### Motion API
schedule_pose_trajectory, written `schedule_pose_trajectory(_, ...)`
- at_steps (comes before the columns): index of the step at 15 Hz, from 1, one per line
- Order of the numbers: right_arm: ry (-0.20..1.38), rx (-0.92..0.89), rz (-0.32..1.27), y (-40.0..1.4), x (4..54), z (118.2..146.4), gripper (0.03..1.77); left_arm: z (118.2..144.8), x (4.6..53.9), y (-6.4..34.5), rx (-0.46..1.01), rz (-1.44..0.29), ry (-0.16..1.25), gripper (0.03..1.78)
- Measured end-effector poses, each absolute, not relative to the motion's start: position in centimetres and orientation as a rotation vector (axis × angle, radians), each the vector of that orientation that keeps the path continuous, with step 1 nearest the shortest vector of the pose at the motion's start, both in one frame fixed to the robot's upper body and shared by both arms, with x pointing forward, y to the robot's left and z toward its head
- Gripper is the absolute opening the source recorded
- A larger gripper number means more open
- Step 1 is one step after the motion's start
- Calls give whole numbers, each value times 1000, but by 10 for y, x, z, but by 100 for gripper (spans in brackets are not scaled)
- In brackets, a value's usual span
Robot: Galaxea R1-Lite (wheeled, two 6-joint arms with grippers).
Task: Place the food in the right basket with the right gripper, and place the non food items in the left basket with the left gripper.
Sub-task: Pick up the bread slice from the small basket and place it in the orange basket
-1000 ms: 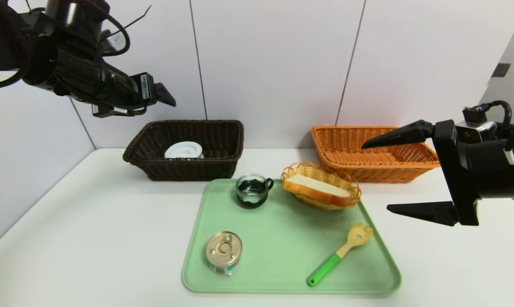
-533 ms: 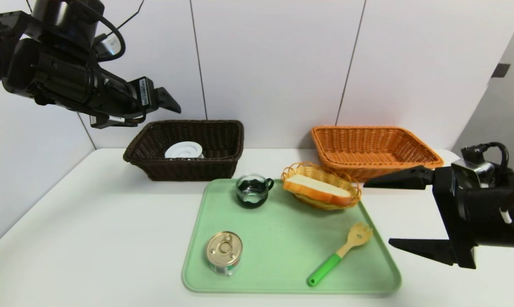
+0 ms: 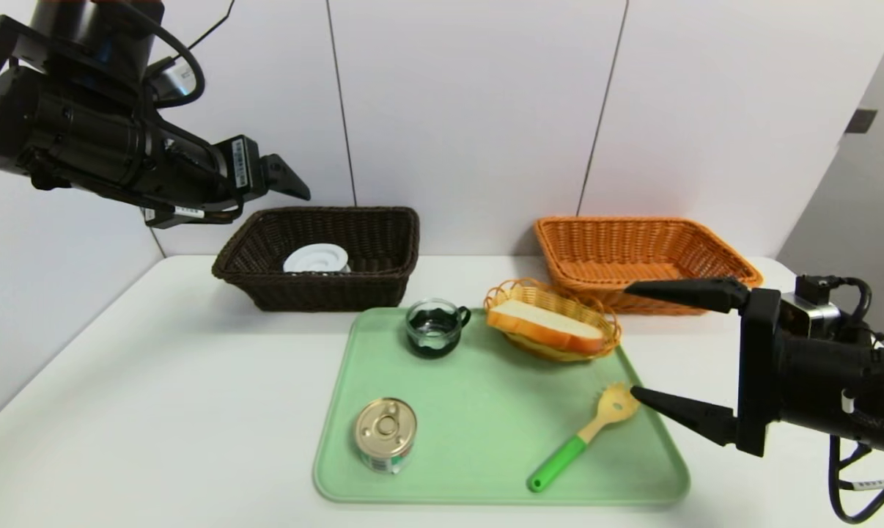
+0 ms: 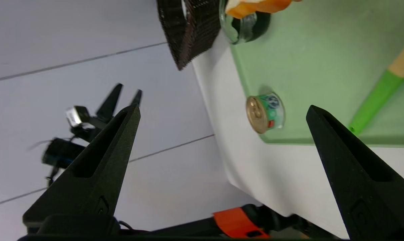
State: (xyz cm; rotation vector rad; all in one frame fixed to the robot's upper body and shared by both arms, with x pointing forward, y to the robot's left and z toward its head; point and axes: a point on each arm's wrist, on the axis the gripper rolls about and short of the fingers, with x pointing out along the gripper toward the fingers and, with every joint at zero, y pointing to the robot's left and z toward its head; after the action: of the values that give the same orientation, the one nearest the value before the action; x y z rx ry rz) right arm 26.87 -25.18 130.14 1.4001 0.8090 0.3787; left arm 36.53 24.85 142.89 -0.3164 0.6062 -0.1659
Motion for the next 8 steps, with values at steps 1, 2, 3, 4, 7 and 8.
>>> schedule_pose_trajectory(1, 782, 1434, 368, -251, 271, 1300, 171, 1429, 364, 248, -316, -170, 606, 169)
schedule_pose_trajectory(2, 753, 1448, 369, -250, 273, 1297, 171, 1429, 362, 247, -314, -173, 608, 169)
schedule_pose_trajectory(3, 732, 1455, 382, -249, 275, 1294, 171, 1429, 361, 247, -314, -174, 608, 169)
schedule_pose_trajectory(4, 718, 1458, 386, -247, 278, 1289, 171, 1430, 359, 248, -314, -173, 609, 169)
schedule_pose_trajectory(7, 733, 1494, 337, -244, 286, 1273, 171, 1431, 356, 249, -313, -176, 603, 169)
schedule_pose_trajectory(8, 748, 1533, 309, -243, 290, 1271, 171, 1431, 355, 249, -313, -175, 605, 169)
